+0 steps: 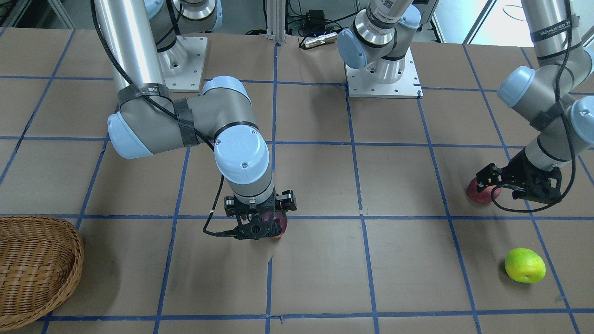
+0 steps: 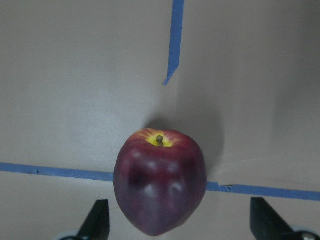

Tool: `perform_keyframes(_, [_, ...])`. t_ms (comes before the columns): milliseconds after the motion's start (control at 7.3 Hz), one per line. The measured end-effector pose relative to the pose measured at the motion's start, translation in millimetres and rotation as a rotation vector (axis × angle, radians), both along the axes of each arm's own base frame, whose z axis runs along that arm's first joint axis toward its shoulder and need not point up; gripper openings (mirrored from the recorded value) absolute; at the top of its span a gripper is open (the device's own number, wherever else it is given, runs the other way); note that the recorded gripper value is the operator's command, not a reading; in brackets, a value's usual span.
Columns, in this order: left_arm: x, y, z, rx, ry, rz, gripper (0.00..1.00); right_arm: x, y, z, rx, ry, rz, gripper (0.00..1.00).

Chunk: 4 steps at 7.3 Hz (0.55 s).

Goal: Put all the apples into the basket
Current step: 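Grasp the bright red apple with left gripper while right lifts dark apple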

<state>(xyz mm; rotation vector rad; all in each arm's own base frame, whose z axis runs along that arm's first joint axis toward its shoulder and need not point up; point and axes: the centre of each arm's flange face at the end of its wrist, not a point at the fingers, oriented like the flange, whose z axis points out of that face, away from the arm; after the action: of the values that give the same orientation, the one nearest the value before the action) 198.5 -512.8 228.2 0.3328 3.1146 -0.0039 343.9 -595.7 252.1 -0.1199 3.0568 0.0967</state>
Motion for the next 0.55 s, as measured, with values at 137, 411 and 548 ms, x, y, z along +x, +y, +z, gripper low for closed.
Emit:
perform_keyframes(137, [-1, 6, -19, 0.026, -0.001, 0.002, 1.00, 2, -3, -11, 0.003, 0.000, 0.001, 1.00])
perform_keyframes(411, [3, 11, -42, 0.078, -0.032, 0.001, 0.68, 6, -5, -29, 0.023, -0.012, 0.003, 1.00])
perform_keyframes(548, [3, 11, -47, 0.088, -0.035, 0.001, 0.26, 7, -4, -35, 0.032, -0.017, 0.006, 1.00])
